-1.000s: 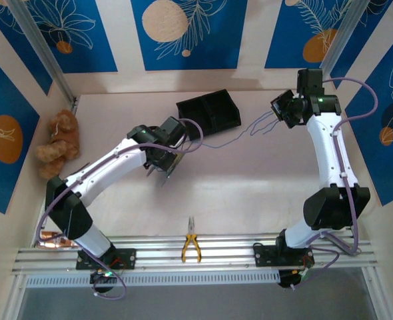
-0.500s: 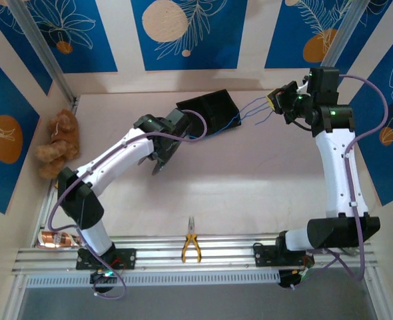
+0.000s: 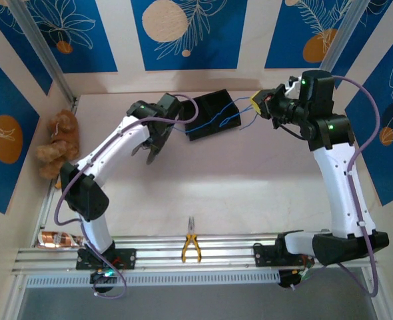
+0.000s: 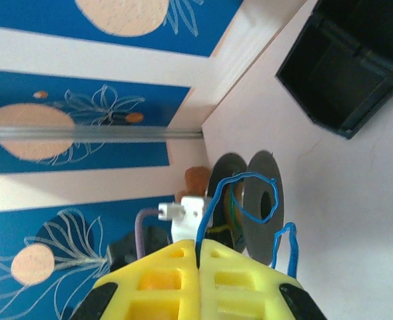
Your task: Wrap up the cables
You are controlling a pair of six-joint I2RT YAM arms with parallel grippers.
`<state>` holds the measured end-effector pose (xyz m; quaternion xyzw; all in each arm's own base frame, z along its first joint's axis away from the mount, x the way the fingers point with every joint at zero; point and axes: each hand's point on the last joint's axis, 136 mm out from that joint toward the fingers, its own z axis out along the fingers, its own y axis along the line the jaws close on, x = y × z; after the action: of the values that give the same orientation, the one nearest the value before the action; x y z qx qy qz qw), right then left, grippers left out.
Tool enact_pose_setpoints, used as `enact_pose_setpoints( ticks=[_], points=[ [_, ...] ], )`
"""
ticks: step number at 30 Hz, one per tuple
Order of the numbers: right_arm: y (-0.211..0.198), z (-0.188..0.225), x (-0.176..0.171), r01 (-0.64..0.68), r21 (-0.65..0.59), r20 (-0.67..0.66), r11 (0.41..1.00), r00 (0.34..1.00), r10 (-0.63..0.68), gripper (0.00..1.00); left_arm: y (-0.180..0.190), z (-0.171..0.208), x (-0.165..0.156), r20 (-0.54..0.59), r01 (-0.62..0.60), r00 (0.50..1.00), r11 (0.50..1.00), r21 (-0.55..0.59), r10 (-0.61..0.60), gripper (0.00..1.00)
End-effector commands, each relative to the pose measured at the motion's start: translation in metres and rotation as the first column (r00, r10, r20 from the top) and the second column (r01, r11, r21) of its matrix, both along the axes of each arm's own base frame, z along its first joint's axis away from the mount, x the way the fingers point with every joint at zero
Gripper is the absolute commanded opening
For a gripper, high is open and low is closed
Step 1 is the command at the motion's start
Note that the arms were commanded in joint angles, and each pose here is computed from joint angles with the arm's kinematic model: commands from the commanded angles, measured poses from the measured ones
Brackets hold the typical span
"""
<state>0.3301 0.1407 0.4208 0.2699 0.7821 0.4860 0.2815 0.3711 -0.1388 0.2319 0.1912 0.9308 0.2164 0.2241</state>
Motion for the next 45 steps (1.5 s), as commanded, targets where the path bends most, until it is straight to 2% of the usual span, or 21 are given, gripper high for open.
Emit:
enact_pose_setpoints(
  ticks=[1, 7, 10, 17, 21, 28, 33, 37, 42, 45],
  points=[
    [0.019, 0.02, -0.018, -0.073, 0.042, 0.059, 0.996, 0.996, 0.07, 0.0, 0.022, 0.018, 0.012, 0.054, -0.098, 0.994, 0.995, -0.005, 0.098, 0.0],
    [0.065, 0.027, -0.047, -0.238, 0.072, 0.075, 0.968, 0.97, 0.233, 0.0, 0.046, 0.032, 0.031, 0.103, -0.219, 0.968, 0.969, -0.116, 0.231, 0.0],
    [0.084, 0.022, -0.066, -0.31, 0.061, 0.069, 0.949, 0.95, 0.305, 0.0, 0.056, 0.04, 0.041, 0.121, -0.256, 0.951, 0.943, -0.211, 0.285, 0.0],
    [0.11, -0.02, -0.099, -0.418, 0.022, 0.002, 0.908, 0.908, 0.418, 0.0, 0.07, 0.057, 0.065, 0.104, -0.294, 0.917, 0.827, -0.479, 0.385, 0.0],
    [0.123, -0.044, -0.114, -0.476, 0.023, -0.028, 0.879, 0.879, 0.476, 0.0, 0.072, 0.061, 0.078, 0.055, -0.295, 0.903, 0.708, -0.641, 0.426, 0.0],
    [0.13, -0.091, -0.13, -0.524, -0.021, -0.115, 0.851, 0.847, 0.519, 0.0, 0.077, 0.076, 0.09, 0.009, -0.266, 0.885, 0.52, -0.812, 0.466, 0.0],
    [0.127, -0.134, -0.134, -0.536, -0.051, -0.191, 0.842, 0.833, 0.519, 0.0, 0.08, 0.091, 0.094, -0.016, -0.226, 0.885, 0.399, -0.889, 0.465, 0.0],
    [0.115, -0.17, -0.127, -0.516, -0.134, -0.251, 0.846, 0.844, 0.475, 0.0, 0.081, 0.106, 0.1, -0.048, -0.173, 0.892, 0.242, -0.955, 0.45, 0.0],
    [0.096, -0.209, -0.11, -0.481, -0.241, -0.325, 0.843, 0.858, 0.397, 0.0, 0.081, 0.126, 0.104, -0.063, -0.114, 0.908, 0.1, -0.988, 0.413, 0.0],
    [0.086, -0.227, -0.099, -0.464, -0.284, -0.354, 0.839, 0.864, 0.358, 0.0, 0.078, 0.139, 0.105, -0.07, -0.074, 0.921, -0.003, -0.997, 0.383, 0.0]
  ],
)
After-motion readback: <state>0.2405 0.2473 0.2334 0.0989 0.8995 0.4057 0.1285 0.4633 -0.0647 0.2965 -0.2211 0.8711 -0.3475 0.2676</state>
